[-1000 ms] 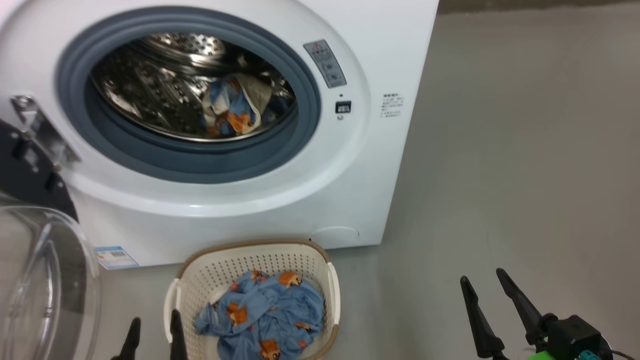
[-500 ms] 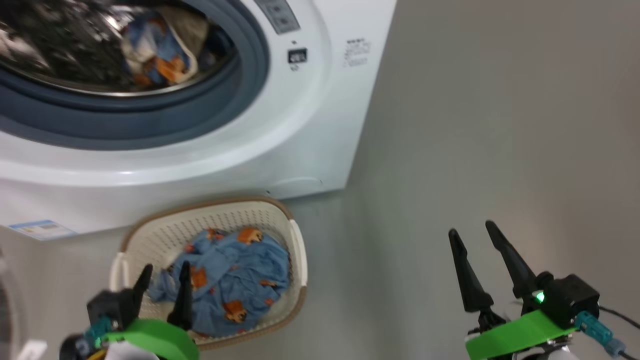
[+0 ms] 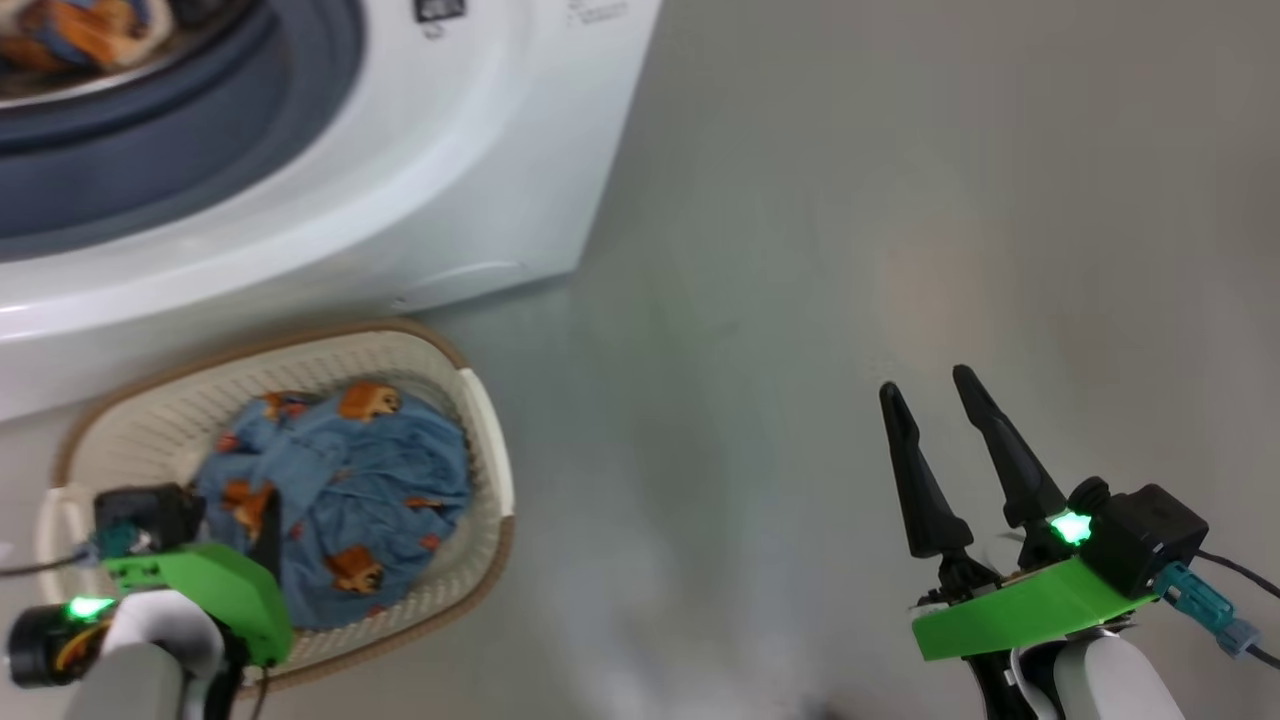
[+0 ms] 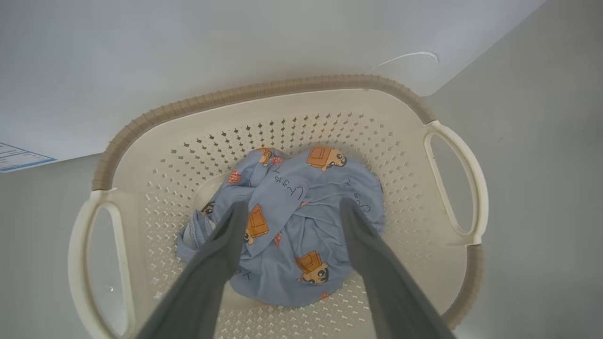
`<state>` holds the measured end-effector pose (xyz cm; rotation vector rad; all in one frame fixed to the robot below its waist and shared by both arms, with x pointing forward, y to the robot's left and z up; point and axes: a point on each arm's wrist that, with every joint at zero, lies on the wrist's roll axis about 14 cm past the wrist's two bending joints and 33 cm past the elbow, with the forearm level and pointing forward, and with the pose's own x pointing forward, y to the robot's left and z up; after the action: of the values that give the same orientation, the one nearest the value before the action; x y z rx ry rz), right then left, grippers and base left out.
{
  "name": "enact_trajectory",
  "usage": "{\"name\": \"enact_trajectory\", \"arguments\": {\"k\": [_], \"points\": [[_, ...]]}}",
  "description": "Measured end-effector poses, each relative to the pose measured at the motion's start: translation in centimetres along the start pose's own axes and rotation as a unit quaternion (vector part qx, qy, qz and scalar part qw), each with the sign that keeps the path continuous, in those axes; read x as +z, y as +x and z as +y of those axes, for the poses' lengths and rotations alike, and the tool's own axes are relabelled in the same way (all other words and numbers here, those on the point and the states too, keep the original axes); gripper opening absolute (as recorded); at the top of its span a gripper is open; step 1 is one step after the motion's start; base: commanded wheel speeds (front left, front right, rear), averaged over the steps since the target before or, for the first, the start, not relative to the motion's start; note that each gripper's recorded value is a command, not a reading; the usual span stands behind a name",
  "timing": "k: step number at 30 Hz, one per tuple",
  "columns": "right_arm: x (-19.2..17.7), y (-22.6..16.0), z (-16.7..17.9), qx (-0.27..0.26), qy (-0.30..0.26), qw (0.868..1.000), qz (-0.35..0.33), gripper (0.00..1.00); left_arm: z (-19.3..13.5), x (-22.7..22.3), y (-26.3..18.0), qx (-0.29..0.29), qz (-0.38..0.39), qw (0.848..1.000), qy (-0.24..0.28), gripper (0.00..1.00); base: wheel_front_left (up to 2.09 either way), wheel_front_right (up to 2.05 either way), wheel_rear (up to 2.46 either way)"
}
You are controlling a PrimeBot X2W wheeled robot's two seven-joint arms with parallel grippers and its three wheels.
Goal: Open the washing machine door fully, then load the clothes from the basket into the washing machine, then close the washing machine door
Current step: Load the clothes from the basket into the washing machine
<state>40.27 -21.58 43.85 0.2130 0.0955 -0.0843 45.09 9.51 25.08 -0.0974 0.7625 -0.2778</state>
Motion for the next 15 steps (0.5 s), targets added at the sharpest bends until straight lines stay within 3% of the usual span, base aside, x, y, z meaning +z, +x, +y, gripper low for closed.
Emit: {"name": "enact_trajectory", "arguments": {"k": [8,15], "points": [[-1.7,0.3,-1.9,-0.029,-0.01,0.999,0.026,1.0,0.8,-3.7,4.1,-0.004,0.083,0.997,0.006,1.0,0.0,0.0,0.0],[-3.3,1.1,-3.1,-0.044,-0.025,0.998,0.047,1.0,1.3,-6.2,7.6,0.001,0.134,0.991,-0.019,1.0,0.0,0.0,0.0]]}}
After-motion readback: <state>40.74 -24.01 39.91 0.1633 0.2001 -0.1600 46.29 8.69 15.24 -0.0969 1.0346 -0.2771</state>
